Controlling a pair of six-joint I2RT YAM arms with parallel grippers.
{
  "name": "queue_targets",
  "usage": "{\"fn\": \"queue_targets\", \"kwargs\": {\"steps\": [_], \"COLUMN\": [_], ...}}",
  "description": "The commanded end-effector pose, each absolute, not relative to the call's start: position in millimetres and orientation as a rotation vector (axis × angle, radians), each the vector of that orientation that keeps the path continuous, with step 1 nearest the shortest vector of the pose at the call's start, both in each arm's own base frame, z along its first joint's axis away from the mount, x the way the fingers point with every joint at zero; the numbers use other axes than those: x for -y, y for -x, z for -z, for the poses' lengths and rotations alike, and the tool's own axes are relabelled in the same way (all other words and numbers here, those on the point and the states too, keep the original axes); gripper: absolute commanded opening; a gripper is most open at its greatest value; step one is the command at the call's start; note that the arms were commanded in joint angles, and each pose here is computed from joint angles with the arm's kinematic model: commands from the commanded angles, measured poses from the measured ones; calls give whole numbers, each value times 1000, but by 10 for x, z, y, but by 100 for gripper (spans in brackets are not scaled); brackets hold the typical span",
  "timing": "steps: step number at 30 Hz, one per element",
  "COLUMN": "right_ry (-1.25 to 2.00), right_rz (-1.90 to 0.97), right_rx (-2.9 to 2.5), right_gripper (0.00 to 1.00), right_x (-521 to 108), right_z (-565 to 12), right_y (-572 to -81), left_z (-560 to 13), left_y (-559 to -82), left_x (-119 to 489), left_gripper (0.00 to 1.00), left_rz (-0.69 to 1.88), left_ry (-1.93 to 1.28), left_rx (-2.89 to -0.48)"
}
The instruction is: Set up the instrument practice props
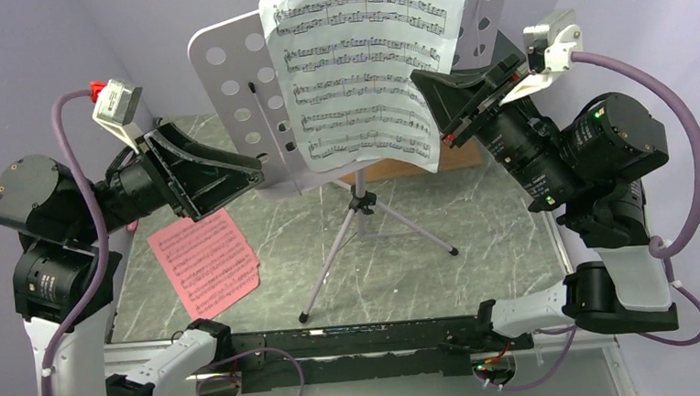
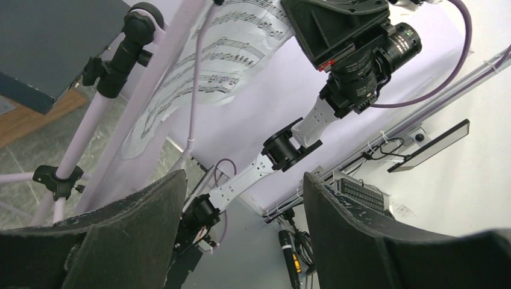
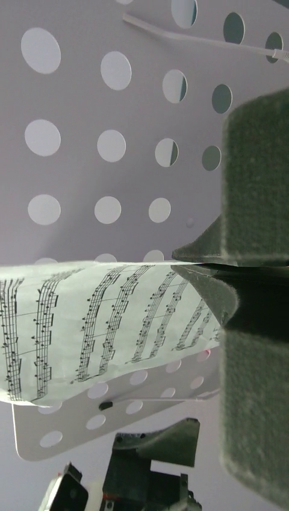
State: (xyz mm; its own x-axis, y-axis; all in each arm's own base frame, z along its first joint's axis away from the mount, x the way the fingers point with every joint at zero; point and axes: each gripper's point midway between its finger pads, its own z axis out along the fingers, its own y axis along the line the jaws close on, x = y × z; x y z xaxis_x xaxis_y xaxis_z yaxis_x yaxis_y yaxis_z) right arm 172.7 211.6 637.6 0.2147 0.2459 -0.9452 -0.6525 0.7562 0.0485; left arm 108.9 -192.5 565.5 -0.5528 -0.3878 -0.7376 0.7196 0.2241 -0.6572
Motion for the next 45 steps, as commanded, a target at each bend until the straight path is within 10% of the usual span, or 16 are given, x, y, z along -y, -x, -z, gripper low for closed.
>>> {"fn": "queue_targets", "kwargs": {"steps": [1,8,45], "right_ry": [315,330,361], "right_rz": [-643,-634,-635], "right_rx": [-1155,-1138,-1135], "right_gripper": [0,0,0], "right_x": [-1916,-2013,-2376], "right_z": [-6578,-6587,-6450], "right_y": [-1728,-1754,-1860], "left_z": [-5835,-5780,-5689], "left_y": [-1059,-1250,-1693], "left_x": [1921,1864,2041], "left_gripper": [73,54,40], "left_rz": [1521,1444,1276], "left_ry": [-340,-256,-285], "left_rx": [-1490,-1480,-1573]}}
